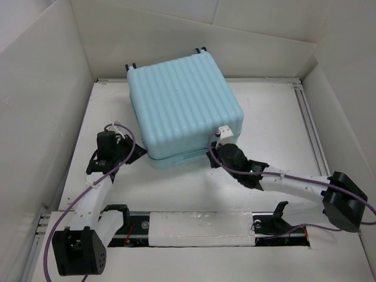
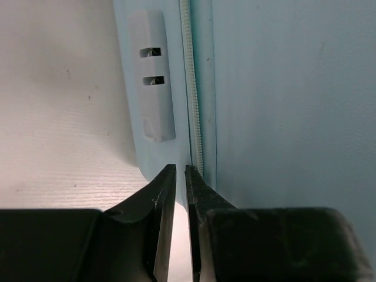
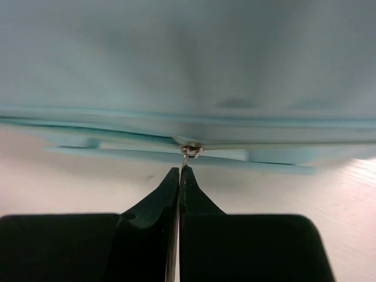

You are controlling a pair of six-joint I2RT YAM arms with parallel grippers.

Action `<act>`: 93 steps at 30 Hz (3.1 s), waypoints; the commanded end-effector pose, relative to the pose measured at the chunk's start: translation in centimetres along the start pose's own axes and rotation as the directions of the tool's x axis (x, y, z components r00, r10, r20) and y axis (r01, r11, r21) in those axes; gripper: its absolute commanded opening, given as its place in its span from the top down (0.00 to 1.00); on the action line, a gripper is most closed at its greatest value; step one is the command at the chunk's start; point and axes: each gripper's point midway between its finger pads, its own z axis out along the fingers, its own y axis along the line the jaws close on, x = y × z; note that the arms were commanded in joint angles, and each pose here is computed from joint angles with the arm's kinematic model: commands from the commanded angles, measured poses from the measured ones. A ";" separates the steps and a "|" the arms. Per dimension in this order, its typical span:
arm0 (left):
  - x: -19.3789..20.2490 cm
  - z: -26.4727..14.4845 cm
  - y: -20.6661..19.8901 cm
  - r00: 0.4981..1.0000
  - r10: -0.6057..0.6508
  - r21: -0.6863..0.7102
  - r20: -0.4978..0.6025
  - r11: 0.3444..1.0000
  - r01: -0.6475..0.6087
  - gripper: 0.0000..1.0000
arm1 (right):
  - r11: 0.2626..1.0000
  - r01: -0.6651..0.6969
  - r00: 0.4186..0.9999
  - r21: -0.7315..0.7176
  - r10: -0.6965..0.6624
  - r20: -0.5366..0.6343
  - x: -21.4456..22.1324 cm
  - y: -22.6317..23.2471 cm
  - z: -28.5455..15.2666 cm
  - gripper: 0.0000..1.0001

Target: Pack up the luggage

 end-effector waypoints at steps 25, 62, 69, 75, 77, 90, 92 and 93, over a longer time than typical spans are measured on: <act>1.5 -1.1 -10.6 0.984 0.147 0.474 -0.097 0.877 -0.085 0.89 | 0.598 -0.068 0.997 -0.799 0.018 -0.072 3.9 29.1 -10.8 1.00; -3.7 -12.2 -18.7 0.901 -0.015 0.372 0.434 0.914 -0.164 0.13 | 0.877 -0.196 0.975 -0.439 0.129 -0.180 1.3 16.0 -22.4 0.27; -12.2 -2.3 -22.5 0.918 0.116 0.161 0.379 0.969 -0.189 0.04 | 0.950 -0.287 0.954 -0.125 0.295 0.051 -5.3 3.2 -20.8 1.00; -17.8 5.5 -19.3 0.962 0.007 0.193 0.273 0.979 -0.061 0.00 | 0.917 -0.348 0.930 0.193 0.312 0.194 -7.6 -6.4 -21.0 0.85; -18.0 9.1 -17.9 0.984 -0.012 0.219 0.179 0.975 -0.028 0.00 | 0.878 -0.383 0.914 0.286 0.316 0.253 -8.4 -9.0 -21.5 0.68; -17.2 17.3 -20.6 0.997 -0.076 0.507 -0.024 0.859 0.078 0.00 | 0.712 -0.492 0.866 0.501 0.344 0.362 -6.8 -14.5 -19.8 0.23; -16.4 17.7 -20.8 0.996 -0.088 0.537 -0.034 0.839 0.093 0.00 | 0.690 -0.515 0.856 0.508 0.379 0.353 -5.7 -14.6 -18.8 0.24; -16.3 17.7 -20.8 0.992 -0.114 0.545 -0.044 0.830 0.120 0.12 | 0.679 -0.550 0.833 0.487 0.404 0.378 -5.9 -14.6 -18.1 0.24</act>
